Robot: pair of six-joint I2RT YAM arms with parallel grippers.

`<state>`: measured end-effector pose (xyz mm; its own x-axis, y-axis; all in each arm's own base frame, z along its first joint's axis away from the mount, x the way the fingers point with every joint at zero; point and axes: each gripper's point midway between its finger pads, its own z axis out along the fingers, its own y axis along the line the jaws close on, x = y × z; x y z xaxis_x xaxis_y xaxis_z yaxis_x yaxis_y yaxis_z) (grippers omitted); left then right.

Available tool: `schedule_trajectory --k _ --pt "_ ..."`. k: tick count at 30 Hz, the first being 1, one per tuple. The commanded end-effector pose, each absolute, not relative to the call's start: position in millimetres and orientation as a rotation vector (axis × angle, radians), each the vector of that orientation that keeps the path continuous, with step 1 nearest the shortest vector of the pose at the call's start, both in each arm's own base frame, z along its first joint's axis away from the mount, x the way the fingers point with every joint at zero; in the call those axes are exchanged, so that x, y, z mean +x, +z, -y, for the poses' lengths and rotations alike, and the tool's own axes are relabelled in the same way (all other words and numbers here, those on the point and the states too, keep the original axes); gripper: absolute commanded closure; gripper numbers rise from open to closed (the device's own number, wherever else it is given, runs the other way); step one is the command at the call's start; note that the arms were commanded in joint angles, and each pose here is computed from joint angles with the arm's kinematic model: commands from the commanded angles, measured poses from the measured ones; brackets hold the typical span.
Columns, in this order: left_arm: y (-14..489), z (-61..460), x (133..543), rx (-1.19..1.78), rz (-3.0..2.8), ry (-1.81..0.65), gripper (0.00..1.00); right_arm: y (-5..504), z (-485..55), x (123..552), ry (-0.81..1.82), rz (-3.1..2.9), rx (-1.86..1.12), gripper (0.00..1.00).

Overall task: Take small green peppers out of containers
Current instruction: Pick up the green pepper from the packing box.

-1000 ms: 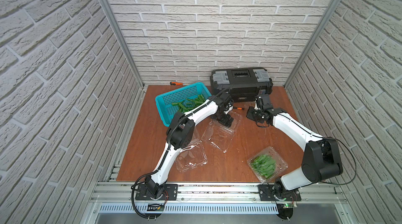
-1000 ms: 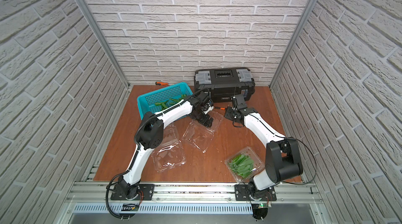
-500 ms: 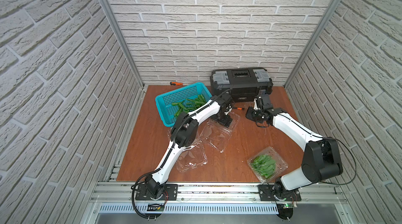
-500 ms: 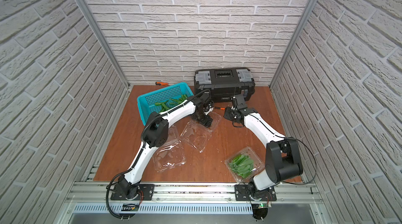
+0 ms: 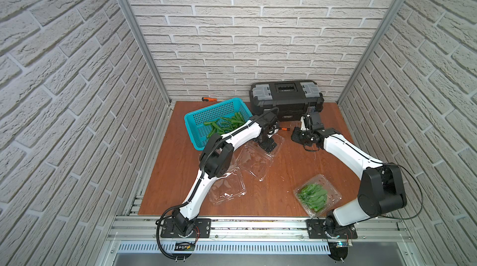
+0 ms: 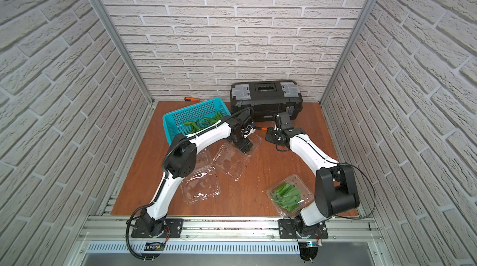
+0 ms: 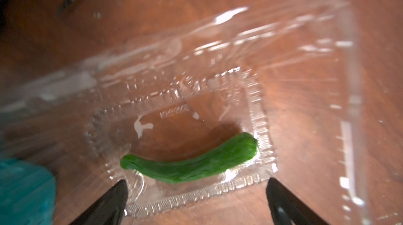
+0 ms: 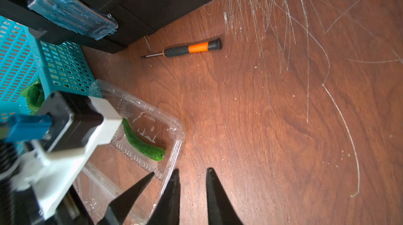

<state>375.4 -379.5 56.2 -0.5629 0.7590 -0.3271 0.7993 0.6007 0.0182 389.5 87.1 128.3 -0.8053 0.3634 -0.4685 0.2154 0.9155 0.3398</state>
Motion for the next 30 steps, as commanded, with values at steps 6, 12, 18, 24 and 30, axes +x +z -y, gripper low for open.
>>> schedule_trajectory --k 6,12,18,24,30 --pt "57.2 403.6 370.1 1.490 -2.357 -0.198 0.02 131.4 -88.3 392.5 0.372 -2.532 0.408 0.77" --pt "42.5 401.0 365.4 1.528 -2.417 -0.232 0.06 131.0 -87.1 390.7 0.370 -2.537 0.423 0.77" --pt "27.4 395.3 356.5 1.554 -2.472 -0.289 0.13 132.6 -87.4 390.8 0.371 -2.537 0.428 0.76" --pt "18.1 394.8 353.3 1.559 -2.501 -0.321 0.33 135.1 -87.6 392.3 0.370 -2.536 0.425 0.77" --pt "15.0 396.5 355.5 1.537 -2.518 -0.350 0.75 139.2 -87.6 393.4 0.369 -2.531 0.422 0.77"
